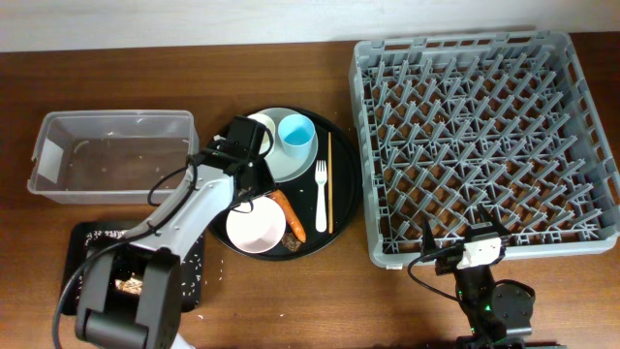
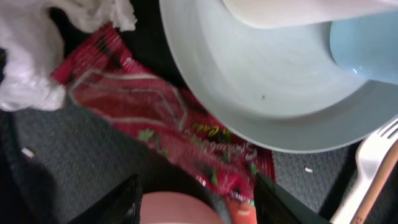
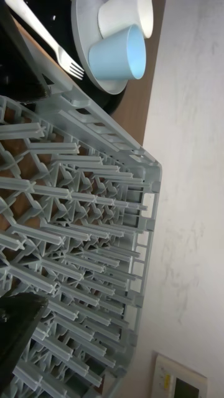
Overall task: Sort waste into correct bins and load items into the dishwasher rack
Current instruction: 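Grasp the red snack wrapper with the left gripper, then drop the red wrapper into the clear plastic bin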
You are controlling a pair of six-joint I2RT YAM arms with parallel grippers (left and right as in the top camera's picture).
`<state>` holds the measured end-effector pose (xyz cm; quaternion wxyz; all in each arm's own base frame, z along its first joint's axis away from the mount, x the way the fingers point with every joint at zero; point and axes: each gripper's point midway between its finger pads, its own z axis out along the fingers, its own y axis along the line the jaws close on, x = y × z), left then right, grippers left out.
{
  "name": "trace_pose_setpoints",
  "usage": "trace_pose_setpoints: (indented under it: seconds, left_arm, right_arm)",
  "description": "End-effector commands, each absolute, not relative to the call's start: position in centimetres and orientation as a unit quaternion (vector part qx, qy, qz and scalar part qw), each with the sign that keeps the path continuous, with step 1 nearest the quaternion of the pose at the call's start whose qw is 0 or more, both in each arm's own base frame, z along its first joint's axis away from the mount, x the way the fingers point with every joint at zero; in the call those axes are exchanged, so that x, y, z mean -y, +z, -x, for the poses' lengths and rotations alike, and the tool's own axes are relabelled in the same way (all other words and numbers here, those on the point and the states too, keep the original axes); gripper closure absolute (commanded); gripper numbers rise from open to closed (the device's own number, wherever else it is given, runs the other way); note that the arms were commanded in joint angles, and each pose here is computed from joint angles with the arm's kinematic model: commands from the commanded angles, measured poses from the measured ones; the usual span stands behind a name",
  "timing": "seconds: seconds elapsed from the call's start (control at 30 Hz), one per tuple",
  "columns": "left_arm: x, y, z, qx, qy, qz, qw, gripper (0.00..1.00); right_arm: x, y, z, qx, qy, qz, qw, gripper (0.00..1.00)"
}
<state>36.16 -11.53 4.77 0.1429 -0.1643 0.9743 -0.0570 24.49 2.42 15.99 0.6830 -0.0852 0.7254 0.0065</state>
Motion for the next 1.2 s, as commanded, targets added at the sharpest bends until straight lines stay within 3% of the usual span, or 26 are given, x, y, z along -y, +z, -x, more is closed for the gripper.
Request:
trace_pose_setpoints:
  seconds: [0.0,0.07,0.1,0.13,0.17,0.23,0.3,0.57,0.67,0.83,0.97,1.1,1.13,1.17]
  left_arm:
    - [11.3,3.8,-36.9,-0.972,-0.051,0.177,0.143,0.41]
    - [11.2,2.2,-36.8,-0.975,-0.043,0.177,0.129,0.45]
    - [11.2,2.1,-36.8,-0.975,-0.042,0.177,0.128,0.52]
    - [11.3,2.3,-37.0,-0.974,-0.044,0.177,0.132,0.72]
    - [11.3,2.7,-37.0,-0.974,-0.046,0.176,0.135,0.84]
    - [11.3,3.7,-37.1,-0.972,-0.051,0.176,0.145,0.89]
    - [11.4,6.1,-37.5,-0.967,-0.066,0.176,0.173,1.0]
    - [9.8,15.6,-37.6,-0.935,-0.114,0.187,0.278,1.0]
    - [0.5,18.7,-37.4,-0.896,-0.083,0.296,0.32,1.0]
    - [-11.2,16.5,-36.5,-0.847,-0.028,0.434,0.305,1.0]
    - [-12.8,11.0,-39.4,-0.851,-0.018,0.445,0.278,0.99]
    - [-13.1,8.8,-40.2,-0.854,-0.014,0.447,0.267,0.98]
    - [-13.0,8.4,-40.0,-0.856,-0.013,0.447,0.26,0.97]
    - [-13.0,8.0,-40.0,-0.857,-0.012,0.448,0.254,0.8]
  right_arm:
    - [-2.6,15.8,-24.5,-0.726,0.007,0.09,0.682,0.01]
    - [-2.6,15.8,-24.5,-0.726,0.007,0.089,0.682,0.01]
    - [-2.5,15.8,-24.5,-0.726,0.007,0.089,0.682,0.01]
    - [-2.6,15.8,-24.5,-0.726,0.007,0.089,0.682,0.01]
    - [-2.6,15.8,-24.5,-0.726,0.007,0.09,0.682,0.01]
    - [-2.6,15.8,-24.5,-0.726,0.007,0.089,0.682,0.01]
    - [-2.6,15.8,-24.5,-0.726,0.007,0.089,0.682,0.01]
    - [-2.6,15.8,-24.5,-0.726,0.007,0.089,0.682,0.01]
    - [-2.5,15.8,-24.5,-0.726,0.007,0.089,0.682,0.02]
    - [-2.5,15.8,-24.5,-0.726,0.007,0.089,0.682,0.01]
    - [-2.6,15.8,-24.5,-0.726,0.007,0.089,0.682,0.01]
    - [-2.6,15.8,-24.5,-0.726,0.007,0.09,0.682,0.01]
    - [-2.5,15.8,-24.5,-0.726,0.007,0.089,0.682,0.01]
    - [-2.6,15.8,-24.5,-0.726,0.007,0.089,0.682,0.01]
